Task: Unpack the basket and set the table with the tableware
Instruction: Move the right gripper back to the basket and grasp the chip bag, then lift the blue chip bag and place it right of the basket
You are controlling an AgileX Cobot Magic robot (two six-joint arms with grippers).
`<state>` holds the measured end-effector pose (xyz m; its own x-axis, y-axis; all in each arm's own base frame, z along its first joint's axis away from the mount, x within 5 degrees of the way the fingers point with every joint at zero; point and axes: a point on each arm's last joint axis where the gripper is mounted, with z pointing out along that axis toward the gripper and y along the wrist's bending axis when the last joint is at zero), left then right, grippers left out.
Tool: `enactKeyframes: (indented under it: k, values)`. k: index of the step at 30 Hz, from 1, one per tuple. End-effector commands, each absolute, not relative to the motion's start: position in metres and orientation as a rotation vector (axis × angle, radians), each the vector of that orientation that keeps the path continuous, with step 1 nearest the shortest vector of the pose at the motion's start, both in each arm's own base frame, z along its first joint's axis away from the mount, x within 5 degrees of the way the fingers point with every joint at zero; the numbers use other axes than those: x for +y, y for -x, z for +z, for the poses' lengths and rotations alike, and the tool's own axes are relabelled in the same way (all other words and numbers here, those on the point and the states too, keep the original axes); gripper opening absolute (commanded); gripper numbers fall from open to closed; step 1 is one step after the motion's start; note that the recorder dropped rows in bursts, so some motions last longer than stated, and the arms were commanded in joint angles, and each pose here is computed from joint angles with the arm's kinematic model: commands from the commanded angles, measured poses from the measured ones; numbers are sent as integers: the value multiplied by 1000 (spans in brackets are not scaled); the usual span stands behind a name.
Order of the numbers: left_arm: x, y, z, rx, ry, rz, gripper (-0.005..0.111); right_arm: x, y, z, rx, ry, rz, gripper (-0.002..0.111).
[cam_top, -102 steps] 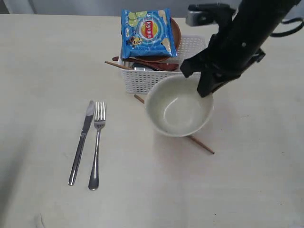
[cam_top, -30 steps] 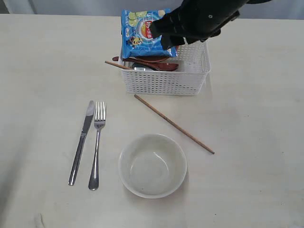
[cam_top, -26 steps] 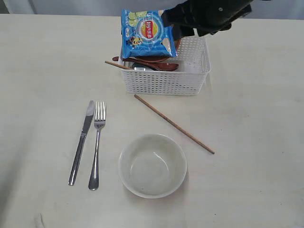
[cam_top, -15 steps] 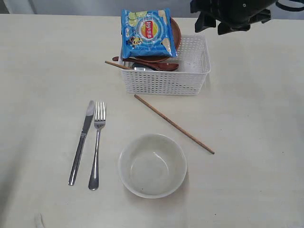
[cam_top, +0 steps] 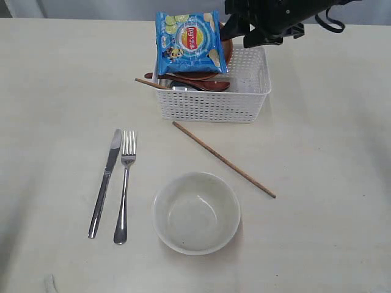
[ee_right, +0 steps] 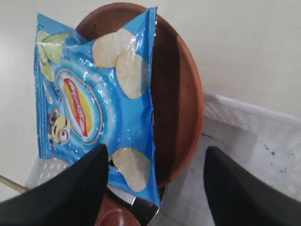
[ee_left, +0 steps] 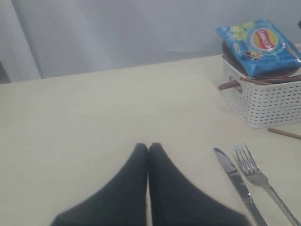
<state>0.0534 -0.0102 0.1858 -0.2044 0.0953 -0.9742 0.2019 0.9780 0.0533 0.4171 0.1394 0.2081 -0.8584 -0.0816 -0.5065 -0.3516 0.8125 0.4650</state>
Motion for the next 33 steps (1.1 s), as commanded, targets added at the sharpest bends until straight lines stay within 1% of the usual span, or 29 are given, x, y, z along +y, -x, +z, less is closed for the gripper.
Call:
enactKeyframes:
  k: [1,6,15,25,33]
  values:
    - [-10,-53,186,1770,-219,-96,0,141,-425,199,2515,337,816,57]
    - [-10,-53,186,1770,-219,-96,0,141,-429,190,2533,345,816,57]
    - [-10,-53,186,1770,-219,-96,0,142,-429,190,2535,350,819,57]
    - [-10,-53,186,1770,-219,-96,0,150,-421,196,2499,466,969,57]
    - [-10,-53,186,1770,-219,-96,0,148,-426,196,2464,444,913,57]
